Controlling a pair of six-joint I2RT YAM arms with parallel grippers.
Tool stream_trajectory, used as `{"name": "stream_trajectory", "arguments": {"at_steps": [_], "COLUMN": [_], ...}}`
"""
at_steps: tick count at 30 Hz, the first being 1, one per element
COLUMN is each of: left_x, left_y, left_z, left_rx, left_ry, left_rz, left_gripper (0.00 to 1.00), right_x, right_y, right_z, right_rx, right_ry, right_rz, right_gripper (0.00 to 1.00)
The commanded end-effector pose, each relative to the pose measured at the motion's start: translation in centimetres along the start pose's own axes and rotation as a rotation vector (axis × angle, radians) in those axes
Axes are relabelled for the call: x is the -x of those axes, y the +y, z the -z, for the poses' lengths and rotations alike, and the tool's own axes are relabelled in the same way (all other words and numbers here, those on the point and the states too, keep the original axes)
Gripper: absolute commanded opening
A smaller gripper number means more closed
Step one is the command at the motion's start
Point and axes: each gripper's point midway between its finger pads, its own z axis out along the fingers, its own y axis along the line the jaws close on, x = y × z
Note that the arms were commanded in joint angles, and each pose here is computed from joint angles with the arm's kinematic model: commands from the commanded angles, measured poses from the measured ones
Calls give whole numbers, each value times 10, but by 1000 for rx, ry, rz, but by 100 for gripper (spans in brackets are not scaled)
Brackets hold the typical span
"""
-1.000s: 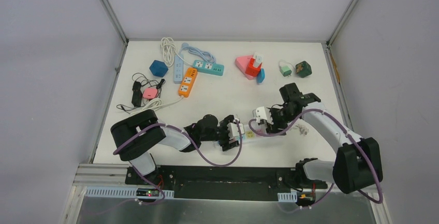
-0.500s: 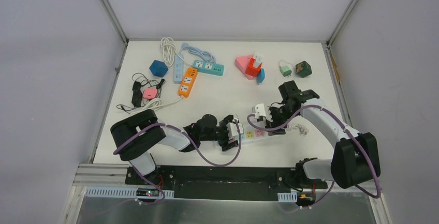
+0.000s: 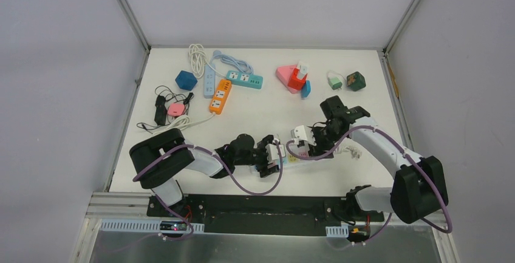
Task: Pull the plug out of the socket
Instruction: Remove the plug from the socket.
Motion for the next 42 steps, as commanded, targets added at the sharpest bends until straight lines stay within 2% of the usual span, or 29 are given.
{"name": "stream_trajectory", "arguments": {"at_steps": [1,8,15,18,25,29,32,36,39,42], "left_x": [-10,-13,-12,-11,-12,-12,-12,-12,-11,-13], "left_y": [0,-1,-1,-1,0,-2,-1,0,0,0], "left_z": [0,3,2,2,2,3,2,-1,-3,-5], "left_rx": [5,2,1,2,3,-2,-5,-6,-8,-9], "left_ry": [24,30,28,28,31,30,29,32,34,37], "left_rz": [70,60,63,67,65,63,63,64,69,72], "left_gripper": [0,0,0,0,0,0,0,0,0,0], "right_x": [31,11,38,45,28,25,35,48,52,64], "right_y": [4,4,13,17,4,6,14,23,25,23], "right_z": [2,15,-5,-4,14,19,15,1,-7,-3], "right_rx": [42,-15,18,69,4,-20,4,62,94,102], "right_ry": [-161,-189,-177,-195,-211,-228,-266,-253,-228,-260], "right_rz": [-35,-84,54,40,-73,-62,-8,61,73,44], "right_gripper": [0,0,0,0,0,0,0,0,0,0]}}
